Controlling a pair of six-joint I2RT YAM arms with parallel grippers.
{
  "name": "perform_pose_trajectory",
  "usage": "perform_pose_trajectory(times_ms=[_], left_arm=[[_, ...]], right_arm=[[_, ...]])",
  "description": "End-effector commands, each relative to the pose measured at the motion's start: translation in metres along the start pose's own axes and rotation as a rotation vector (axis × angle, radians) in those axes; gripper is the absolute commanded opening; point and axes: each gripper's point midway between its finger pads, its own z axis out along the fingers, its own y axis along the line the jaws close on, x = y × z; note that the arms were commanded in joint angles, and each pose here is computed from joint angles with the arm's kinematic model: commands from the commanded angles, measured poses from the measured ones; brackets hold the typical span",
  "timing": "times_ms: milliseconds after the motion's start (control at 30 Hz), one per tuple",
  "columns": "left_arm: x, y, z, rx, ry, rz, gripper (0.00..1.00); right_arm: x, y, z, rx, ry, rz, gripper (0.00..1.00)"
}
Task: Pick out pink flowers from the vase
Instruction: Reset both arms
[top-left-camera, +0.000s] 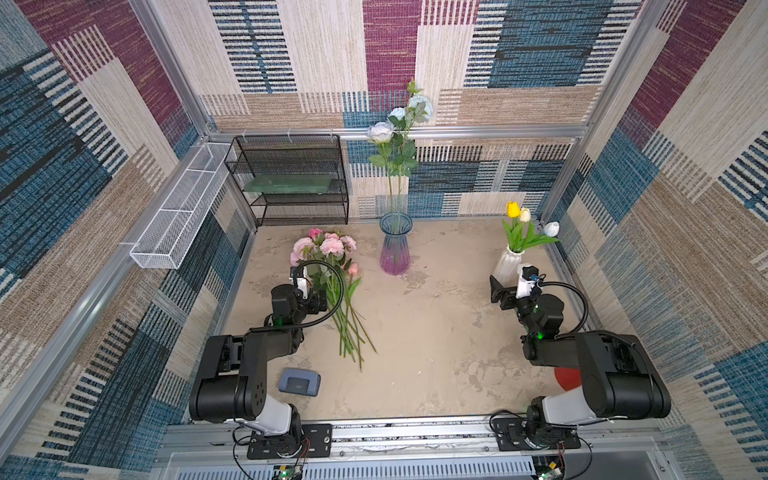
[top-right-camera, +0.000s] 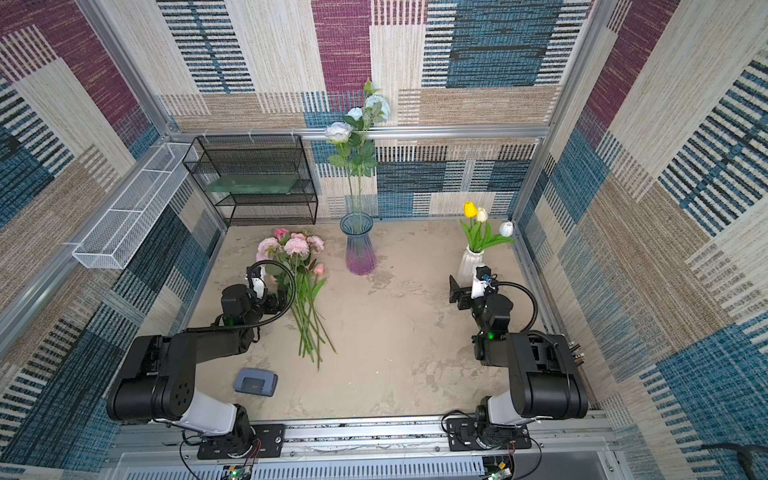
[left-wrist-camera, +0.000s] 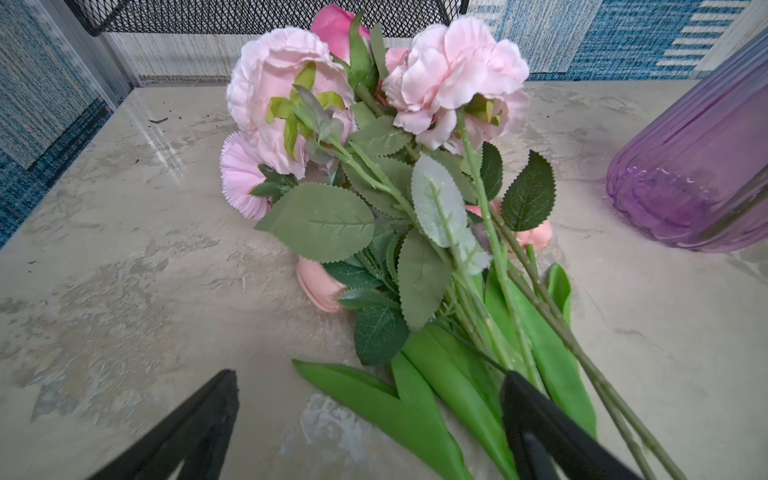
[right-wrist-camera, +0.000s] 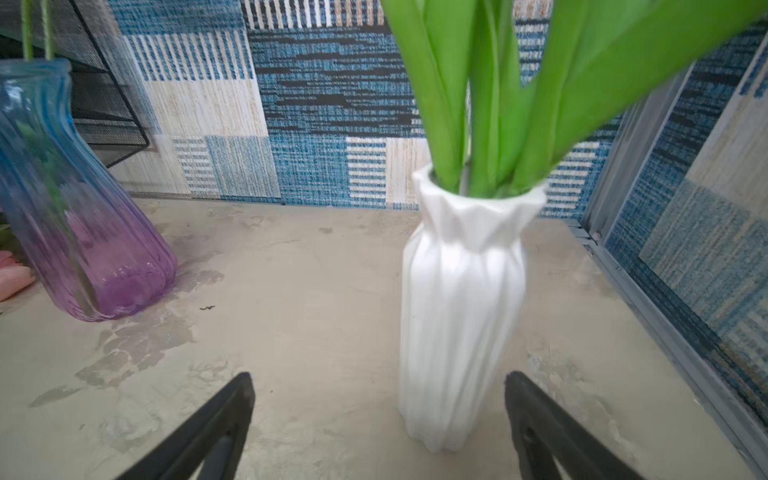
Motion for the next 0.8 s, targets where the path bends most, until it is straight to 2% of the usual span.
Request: perform_pose_trajectory(times_ms=[0,767], left_arm=[[-0.0026,-0.0021,0.0009,0.022,-0.004,0.007,1.0],[-0.0027,0.0031,0.0009,-0.002,-0.002,-0.01,1.0]], right_arm=[[0.0034,0.0033,0.0012,-0.018,0.018,0.007,0.95],[0.0035,-0.0002,0.0017,0.015,0.02,0.015,0.95]])
